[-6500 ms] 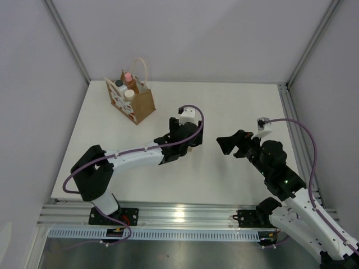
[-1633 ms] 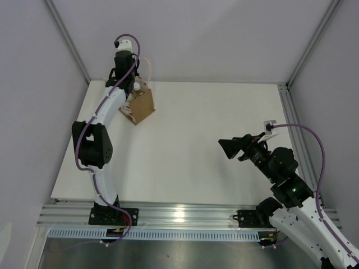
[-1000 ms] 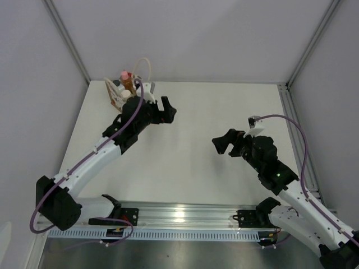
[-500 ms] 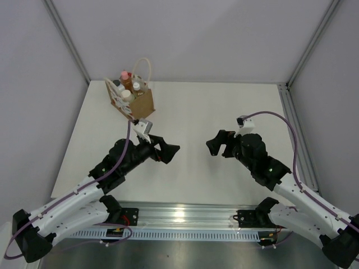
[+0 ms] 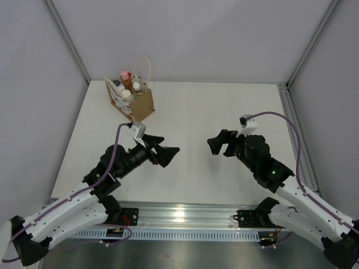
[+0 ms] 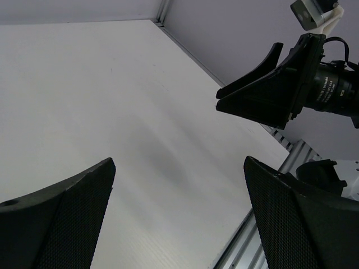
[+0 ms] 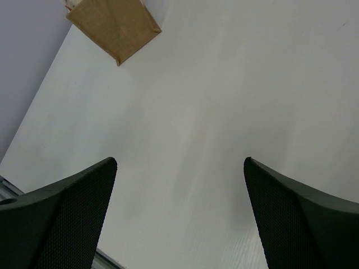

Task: Place the personal care products into the canvas bag

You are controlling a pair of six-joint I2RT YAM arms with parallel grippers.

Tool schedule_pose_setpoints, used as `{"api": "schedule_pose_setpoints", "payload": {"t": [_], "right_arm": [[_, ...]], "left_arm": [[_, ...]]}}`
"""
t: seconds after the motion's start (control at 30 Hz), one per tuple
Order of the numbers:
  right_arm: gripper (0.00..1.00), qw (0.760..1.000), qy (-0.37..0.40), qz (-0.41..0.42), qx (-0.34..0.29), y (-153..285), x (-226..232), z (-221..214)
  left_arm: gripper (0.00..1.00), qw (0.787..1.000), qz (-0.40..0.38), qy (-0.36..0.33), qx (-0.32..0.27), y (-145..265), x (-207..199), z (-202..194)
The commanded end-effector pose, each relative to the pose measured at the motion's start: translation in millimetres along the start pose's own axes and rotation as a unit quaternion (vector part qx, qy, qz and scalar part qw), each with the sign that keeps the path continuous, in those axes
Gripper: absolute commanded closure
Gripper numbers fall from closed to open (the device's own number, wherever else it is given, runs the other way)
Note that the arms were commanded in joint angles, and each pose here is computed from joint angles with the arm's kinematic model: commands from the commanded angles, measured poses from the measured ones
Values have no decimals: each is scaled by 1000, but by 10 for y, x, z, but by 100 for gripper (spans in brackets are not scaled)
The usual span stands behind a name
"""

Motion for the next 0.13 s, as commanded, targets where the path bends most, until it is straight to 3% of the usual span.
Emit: {"api": "schedule_pose_setpoints", "payload": {"t": [0.0,0.1], "right_arm": [[1,999,2,6,-38,23,33,139],[0,999,1,1,-42,33,19,151]], "left_arm": [[1,1000,-16,5,-8,-17,-54,20],[1,1000,-16,5,-8,-20,-56,19]]}}
Point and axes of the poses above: each gripper's point midway between its finger pads, its own y axis back along the fingers, its own x axis along the line the jaws close on, z = x × y, the point moved 4 cm from there along y, back along the fingers
